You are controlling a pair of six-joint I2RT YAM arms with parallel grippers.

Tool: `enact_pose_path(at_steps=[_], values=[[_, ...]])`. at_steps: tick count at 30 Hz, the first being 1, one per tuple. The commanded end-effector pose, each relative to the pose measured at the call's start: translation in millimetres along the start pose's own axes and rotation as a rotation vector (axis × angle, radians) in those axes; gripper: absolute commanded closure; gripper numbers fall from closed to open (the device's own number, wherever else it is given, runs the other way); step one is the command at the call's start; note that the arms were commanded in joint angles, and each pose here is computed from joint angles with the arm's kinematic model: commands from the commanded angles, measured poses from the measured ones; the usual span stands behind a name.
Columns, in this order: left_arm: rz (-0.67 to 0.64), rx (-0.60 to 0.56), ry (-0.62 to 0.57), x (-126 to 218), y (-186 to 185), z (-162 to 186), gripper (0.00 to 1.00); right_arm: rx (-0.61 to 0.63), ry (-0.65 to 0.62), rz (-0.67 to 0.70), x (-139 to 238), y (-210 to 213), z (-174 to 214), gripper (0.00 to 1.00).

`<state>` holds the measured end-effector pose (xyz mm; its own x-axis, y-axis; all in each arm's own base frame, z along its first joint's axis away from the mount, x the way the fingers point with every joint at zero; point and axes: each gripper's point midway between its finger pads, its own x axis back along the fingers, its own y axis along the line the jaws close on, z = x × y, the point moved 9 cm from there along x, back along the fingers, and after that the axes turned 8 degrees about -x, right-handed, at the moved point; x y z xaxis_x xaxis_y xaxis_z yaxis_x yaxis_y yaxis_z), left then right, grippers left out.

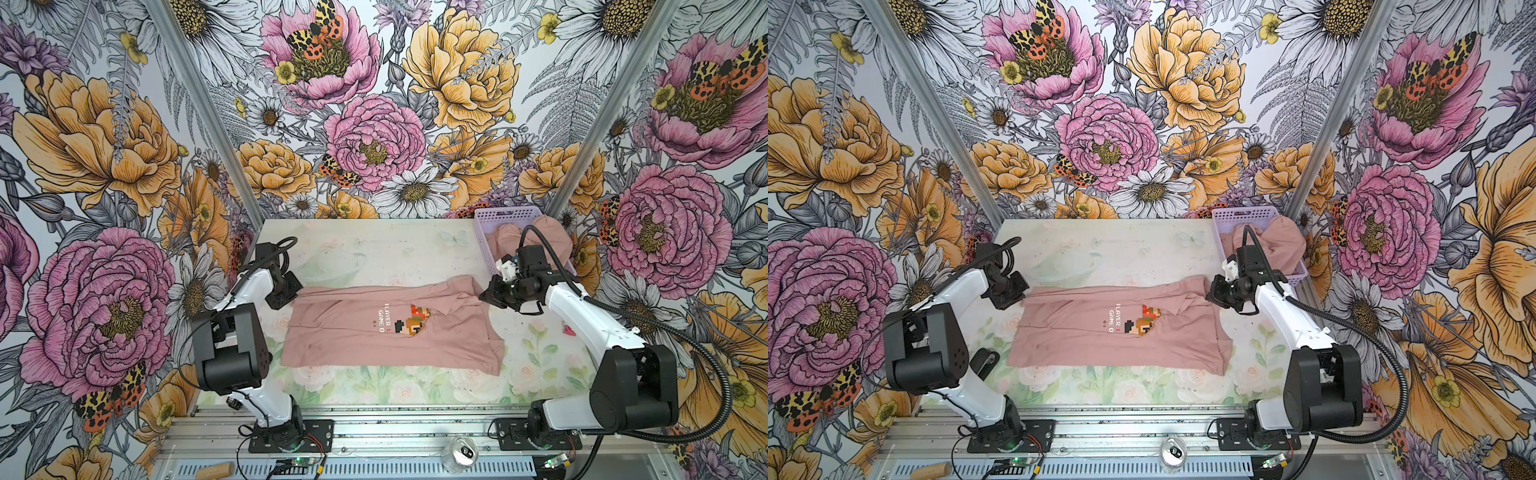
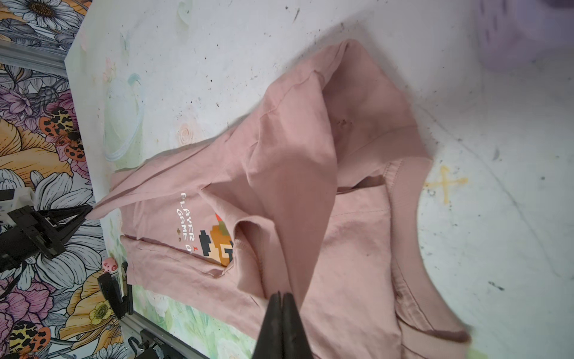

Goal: Fold and stack the mixed laundry pile

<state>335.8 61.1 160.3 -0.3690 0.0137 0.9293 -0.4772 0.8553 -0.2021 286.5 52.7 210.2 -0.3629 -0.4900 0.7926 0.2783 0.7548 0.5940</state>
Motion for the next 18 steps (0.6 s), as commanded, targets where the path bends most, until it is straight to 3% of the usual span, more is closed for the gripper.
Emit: enact_pose_path(at_steps=[1, 7, 18], values=[[0.006, -0.012, -0.046, 5, 0, -11, 1.00, -0.005, -0.076, -0.042, 26, 9, -3, 1.00], [-0.034, -0.037, -0.053, 6, 5, -5, 1.00, -0.047, -0.075, -0.033, 39, -3, 10, 1.00], [-0.092, -0.061, -0.002, -8, 10, 17, 1.00, -0.120, -0.041, 0.132, 16, -54, 22, 1.00]])
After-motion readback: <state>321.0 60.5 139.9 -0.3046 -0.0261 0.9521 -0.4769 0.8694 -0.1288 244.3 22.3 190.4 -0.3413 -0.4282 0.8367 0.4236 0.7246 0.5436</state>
